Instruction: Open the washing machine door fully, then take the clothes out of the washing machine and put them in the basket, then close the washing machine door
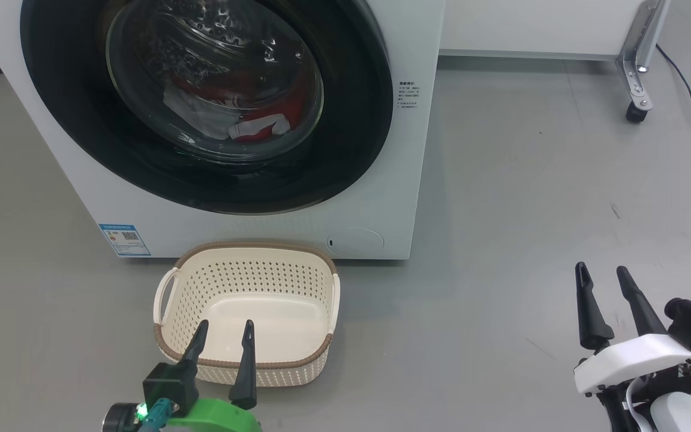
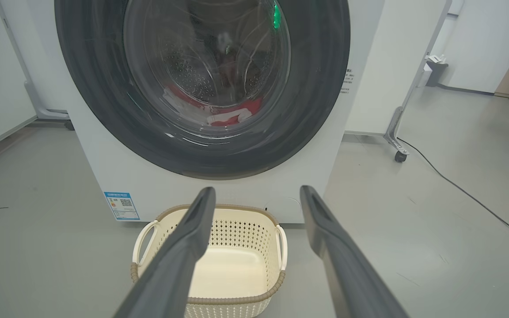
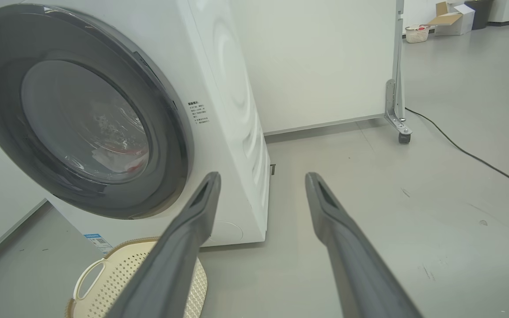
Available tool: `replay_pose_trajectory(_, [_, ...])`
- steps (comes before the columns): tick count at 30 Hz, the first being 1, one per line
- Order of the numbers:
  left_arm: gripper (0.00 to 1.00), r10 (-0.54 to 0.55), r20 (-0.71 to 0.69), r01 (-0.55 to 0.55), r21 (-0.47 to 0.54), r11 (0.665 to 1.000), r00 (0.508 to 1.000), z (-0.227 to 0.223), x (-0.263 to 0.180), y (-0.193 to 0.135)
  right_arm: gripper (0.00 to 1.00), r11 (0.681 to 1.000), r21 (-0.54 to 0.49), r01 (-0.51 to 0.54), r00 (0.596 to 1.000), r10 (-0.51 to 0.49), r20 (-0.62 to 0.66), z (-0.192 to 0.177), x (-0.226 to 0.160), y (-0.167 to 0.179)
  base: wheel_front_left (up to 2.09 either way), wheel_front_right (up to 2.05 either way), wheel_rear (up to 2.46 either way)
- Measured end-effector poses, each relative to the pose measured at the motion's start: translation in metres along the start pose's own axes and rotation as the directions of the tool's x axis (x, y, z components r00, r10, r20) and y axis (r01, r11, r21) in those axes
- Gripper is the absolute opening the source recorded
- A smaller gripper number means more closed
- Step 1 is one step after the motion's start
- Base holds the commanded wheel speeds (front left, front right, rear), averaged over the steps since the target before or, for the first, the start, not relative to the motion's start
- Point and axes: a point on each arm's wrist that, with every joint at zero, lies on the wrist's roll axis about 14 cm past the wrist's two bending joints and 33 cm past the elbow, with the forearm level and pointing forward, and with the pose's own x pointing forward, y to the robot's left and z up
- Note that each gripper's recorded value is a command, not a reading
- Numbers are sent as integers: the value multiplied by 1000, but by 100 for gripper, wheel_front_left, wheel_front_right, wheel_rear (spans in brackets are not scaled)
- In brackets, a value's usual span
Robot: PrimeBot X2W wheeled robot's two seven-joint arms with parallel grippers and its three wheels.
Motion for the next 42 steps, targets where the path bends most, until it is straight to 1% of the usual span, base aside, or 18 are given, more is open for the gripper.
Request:
replay_pose_trajectory(2, [100, 4, -4, -4, 14, 1000, 1000, -3, -1, 0, 100, 999, -49, -2, 1000, 1, -21, -5, -1, 0, 0, 0, 0])
replay_pose_trajectory(7, [100, 13, 2, -13, 24, 1000, 1000, -3, -2, 2, 100, 992, -124, -14, 998, 7, -59, -14, -3, 0, 0, 0, 0])
replay_pose_trajectory(10, [100, 27, -10, -27, 22, 999, 1000, -7, -3, 5, 100, 992, -128, -4, 997, -6, -76, -19, -4, -3, 0, 0, 0])
replay_pose_trajectory(16, [100, 49, -37, -50, -17, 999, 998, -15, -5, 10, 100, 992, -128, 3, 995, -15, -96, -24, -5, -4, 0, 0, 0])
replay_pose_trajectory(30, [100, 64, -65, -66, -16, 998, 996, -23, -7, 15, 100, 993, -121, 8, 995, -20, -102, -27, -6, -3, 0, 0, 0])
replay_pose_trajectory(42, [100, 67, -62, -68, -16, 998, 996, -22, -4, 16, 100, 992, -122, 14, 994, -27, -108, -29, -8, -6, 0, 0, 0])
